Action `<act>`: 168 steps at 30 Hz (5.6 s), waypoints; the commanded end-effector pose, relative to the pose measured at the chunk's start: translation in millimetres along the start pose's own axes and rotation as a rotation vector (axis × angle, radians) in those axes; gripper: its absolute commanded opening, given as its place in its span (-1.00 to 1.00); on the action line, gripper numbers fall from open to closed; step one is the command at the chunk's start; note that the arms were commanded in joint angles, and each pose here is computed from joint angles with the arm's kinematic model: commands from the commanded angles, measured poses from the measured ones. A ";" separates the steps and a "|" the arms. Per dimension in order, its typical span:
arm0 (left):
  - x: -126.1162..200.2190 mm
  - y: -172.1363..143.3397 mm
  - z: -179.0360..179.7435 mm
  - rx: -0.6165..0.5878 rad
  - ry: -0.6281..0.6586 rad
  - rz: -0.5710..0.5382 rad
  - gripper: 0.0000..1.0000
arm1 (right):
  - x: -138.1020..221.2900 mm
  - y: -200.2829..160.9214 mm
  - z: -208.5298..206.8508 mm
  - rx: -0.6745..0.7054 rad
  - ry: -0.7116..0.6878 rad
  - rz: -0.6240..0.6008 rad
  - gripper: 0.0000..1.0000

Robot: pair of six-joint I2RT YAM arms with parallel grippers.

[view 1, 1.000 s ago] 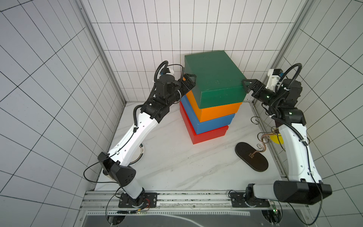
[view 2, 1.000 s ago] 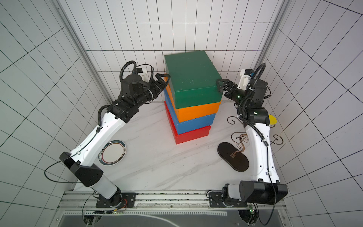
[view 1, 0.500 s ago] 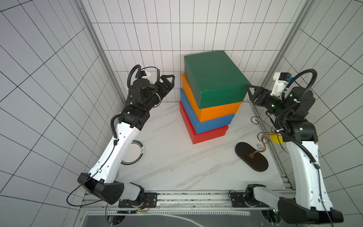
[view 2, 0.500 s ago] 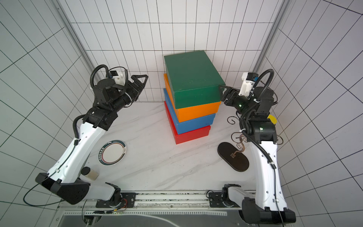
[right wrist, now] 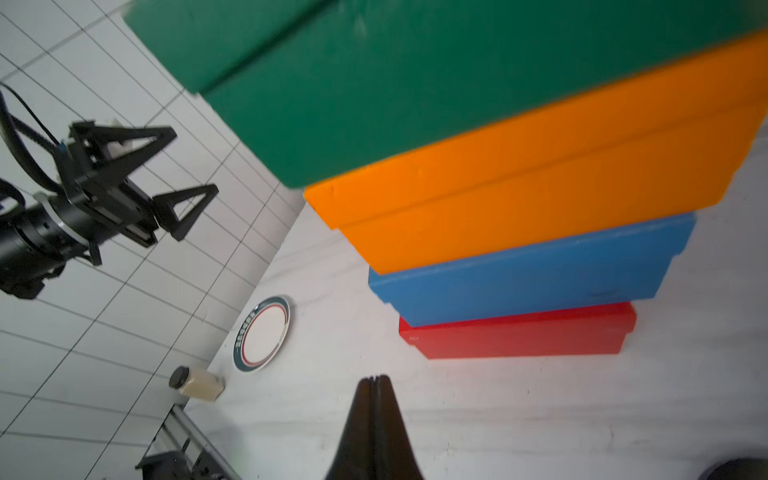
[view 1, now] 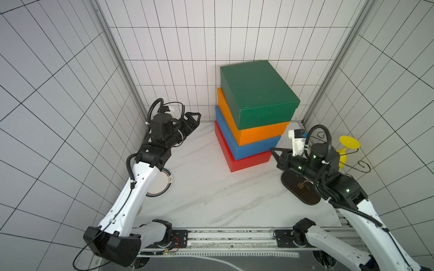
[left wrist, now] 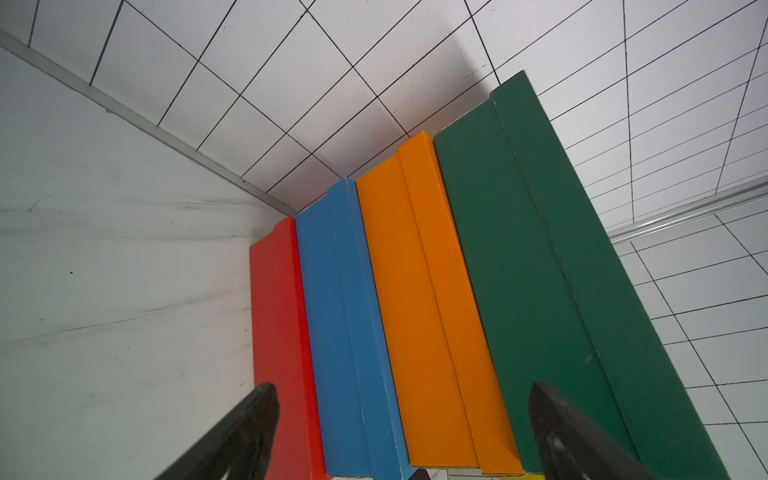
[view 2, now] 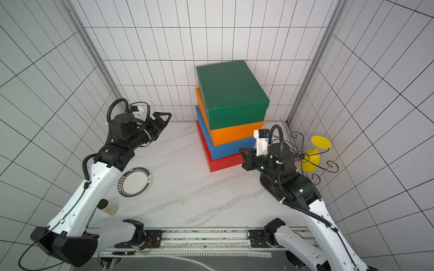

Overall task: Stack the shoeboxes
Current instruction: Move the shoeboxes to the center of the board.

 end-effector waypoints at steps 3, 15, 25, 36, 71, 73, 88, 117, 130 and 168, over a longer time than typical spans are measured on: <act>1.0 -11.9 20.6 -0.007 0.030 0.038 0.86 | -32.8 -108.1 -12.1 -0.045 -0.084 0.215 -1.00; -19.8 -47.9 80.8 0.014 0.110 0.149 0.80 | -63.3 -193.3 -84.5 0.009 -0.408 0.098 -1.00; -36.8 -76.6 124.1 0.035 0.151 0.244 0.70 | -82.4 -203.2 -162.6 -0.135 -0.497 -0.025 -1.00; -59.3 -96.7 154.1 0.063 0.193 0.345 0.68 | -118.1 -163.2 -207.1 -0.232 -0.487 -0.052 -1.00; -121.8 -72.3 238.2 0.170 0.297 0.339 0.64 | -207.6 -109.3 -183.8 -0.040 -0.163 -0.149 -1.00; -124.8 -58.6 241.7 0.196 0.284 0.306 0.63 | -212.5 -115.7 -170.3 -0.032 -0.132 -0.133 -1.00; -189.0 -11.2 240.3 0.252 0.187 0.220 0.63 | -208.9 -137.3 -206.8 -0.130 -0.222 -0.075 -1.00; -176.8 -100.9 245.6 0.282 0.152 0.347 0.58 | -290.4 -121.9 -129.0 -0.055 -0.006 -0.002 -1.00; -118.9 -124.0 247.8 0.268 0.165 0.358 0.58 | -245.2 -147.4 -96.6 -0.070 0.007 0.014 -1.00; -17.0 -113.7 259.3 0.176 0.281 0.305 0.59 | -158.1 -161.5 -150.2 -0.165 -0.261 0.079 -1.00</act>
Point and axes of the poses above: each gripper's point midway between its finger pads, its own x axis back along the fingers, its own z axis along the line the jaws close on, y = z × x, the point moved 1 cm from there along x, back along the fingers, and after that the axes turned 9 degrees about x, right-handed, at the moved point
